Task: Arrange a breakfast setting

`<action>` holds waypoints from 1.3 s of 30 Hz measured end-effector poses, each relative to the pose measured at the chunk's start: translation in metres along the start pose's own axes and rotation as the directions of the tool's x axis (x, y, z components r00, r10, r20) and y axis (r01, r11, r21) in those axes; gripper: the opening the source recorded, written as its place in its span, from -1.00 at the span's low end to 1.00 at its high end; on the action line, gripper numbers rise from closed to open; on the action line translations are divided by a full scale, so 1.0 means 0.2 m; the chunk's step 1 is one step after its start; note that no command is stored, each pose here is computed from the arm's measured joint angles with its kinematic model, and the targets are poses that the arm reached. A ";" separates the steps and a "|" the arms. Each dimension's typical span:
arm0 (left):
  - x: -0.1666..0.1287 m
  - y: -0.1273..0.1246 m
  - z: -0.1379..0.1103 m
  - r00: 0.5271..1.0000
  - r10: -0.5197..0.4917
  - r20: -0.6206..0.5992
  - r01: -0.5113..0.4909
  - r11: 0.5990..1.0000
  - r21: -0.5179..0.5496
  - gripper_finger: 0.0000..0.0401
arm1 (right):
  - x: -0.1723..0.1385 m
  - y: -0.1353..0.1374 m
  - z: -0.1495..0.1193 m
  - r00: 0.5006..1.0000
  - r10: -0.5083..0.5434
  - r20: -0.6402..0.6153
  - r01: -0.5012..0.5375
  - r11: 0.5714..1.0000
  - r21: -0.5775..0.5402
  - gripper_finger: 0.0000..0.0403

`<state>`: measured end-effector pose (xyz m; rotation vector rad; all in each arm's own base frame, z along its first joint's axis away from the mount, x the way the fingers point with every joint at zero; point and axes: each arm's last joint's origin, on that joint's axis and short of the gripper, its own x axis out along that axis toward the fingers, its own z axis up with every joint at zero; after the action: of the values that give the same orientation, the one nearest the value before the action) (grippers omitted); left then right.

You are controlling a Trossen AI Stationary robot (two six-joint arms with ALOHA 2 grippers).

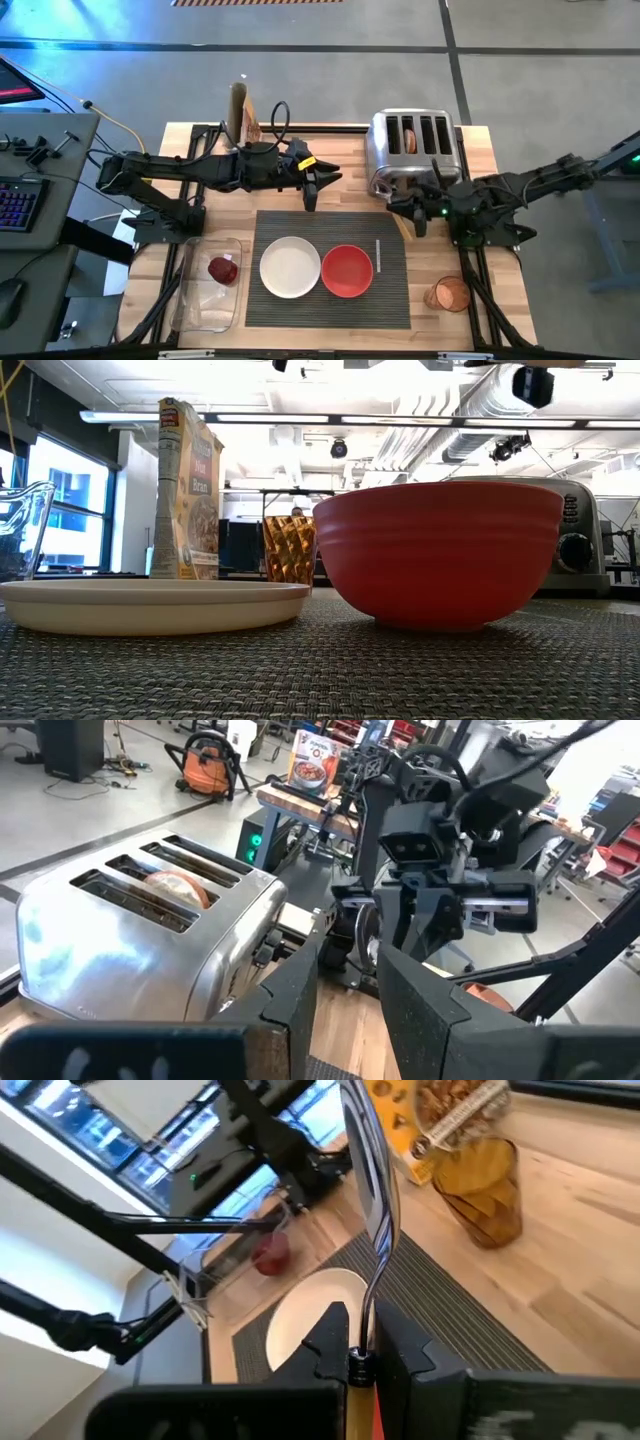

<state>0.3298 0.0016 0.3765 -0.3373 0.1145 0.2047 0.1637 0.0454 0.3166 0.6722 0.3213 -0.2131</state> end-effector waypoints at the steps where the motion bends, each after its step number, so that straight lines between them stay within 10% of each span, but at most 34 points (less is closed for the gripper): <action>1: 0.00 0.00 0.00 1.000 0.000 0.000 0.000 1.000 0.001 -0.51 | 0.00 0.01 -0.01 1.000 -0.011 -0.001 0.011 1.000 0.005 -1.00; 22: 0.00 0.00 0.00 1.000 0.001 -0.001 -0.001 1.000 0.018 -0.51 | 0.12 0.15 -0.32 0.987 -0.159 0.008 0.154 0.969 0.191 -1.00; 39: 0.00 -0.01 0.00 0.999 -0.035 -0.014 0.035 0.999 0.016 -0.51 | 0.27 0.14 -0.57 0.943 -0.333 -0.022 0.312 0.856 0.413 -1.00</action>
<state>0.3302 0.0005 0.3763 -0.3245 0.1233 0.1669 0.1974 0.1349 0.2283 1.0288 0.3433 -0.6331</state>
